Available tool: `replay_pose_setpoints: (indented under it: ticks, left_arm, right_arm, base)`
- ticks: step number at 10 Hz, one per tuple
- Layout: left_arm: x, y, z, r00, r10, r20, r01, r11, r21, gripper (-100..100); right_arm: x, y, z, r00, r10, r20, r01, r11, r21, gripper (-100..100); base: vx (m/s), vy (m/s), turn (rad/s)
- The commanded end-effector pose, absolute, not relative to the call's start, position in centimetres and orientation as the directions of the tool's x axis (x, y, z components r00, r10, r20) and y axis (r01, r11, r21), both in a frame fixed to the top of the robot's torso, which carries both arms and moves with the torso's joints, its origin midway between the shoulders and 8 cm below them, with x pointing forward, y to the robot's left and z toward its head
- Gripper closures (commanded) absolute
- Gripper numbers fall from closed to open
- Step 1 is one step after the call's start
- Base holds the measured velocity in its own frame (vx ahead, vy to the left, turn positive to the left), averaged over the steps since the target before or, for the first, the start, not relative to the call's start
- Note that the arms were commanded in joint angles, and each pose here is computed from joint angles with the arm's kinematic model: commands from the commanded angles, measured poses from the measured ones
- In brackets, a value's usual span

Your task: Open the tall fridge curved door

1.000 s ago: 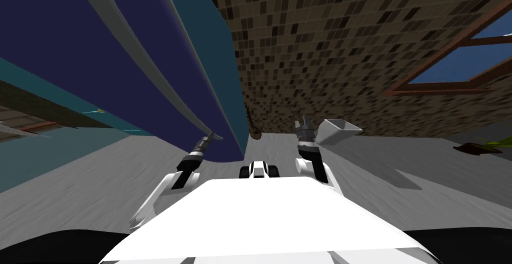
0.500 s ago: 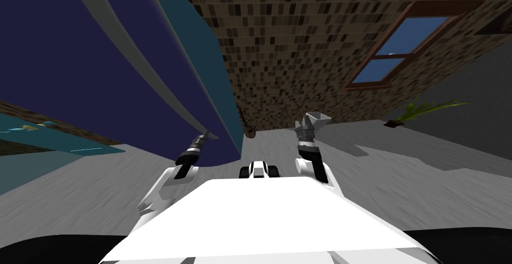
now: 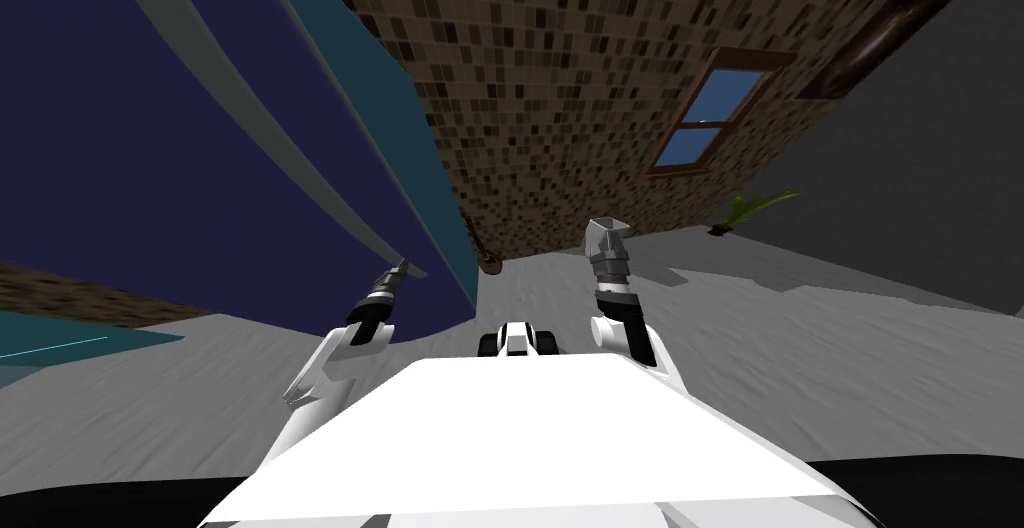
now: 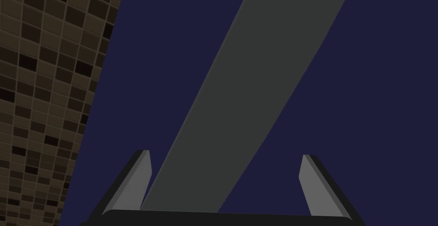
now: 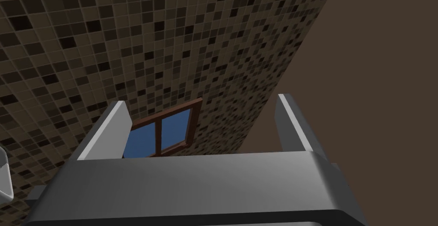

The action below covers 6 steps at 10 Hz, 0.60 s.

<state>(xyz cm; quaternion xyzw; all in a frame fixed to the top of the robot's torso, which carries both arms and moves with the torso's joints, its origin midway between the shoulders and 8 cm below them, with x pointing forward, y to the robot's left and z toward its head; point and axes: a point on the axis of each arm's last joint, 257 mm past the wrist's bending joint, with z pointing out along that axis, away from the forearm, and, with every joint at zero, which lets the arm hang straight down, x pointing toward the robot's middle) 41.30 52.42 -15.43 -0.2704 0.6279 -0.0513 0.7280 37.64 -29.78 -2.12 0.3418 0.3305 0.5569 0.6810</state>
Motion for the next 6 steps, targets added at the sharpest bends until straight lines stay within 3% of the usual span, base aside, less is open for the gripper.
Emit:
replay_pose_setpoints:
  ticks: [1,2,6]
  left_arm:
    - [41.4,56.8,-14.0,0.260,-0.388,-0.884,-0.335,0.822,-0.460,-100]
    - [41.3,57.1,-14.2,0.259,-0.389,-0.884,-0.341,0.819,-0.460,-100]
    - [41.6,62.5,-13.2,0.325,-0.367,-0.872,-0.430,0.764,-0.482,-100]
  right_arm:
    - [37.6,-29.8,-2.1,0.161,0.984,-0.069,-0.533,0.146,0.834,0]
    - [37.6,-29.8,-2.1,0.161,0.984,-0.069,-0.533,0.146,0.834,0]
    - [37.6,-29.8,-2.1,0.161,0.984,-0.070,-0.533,0.146,0.834,0]
  base:
    - [-0.149,-0.012,-0.287]
    - [-0.062,-0.009,-0.057]
    - [-0.119,-0.020,-0.265]
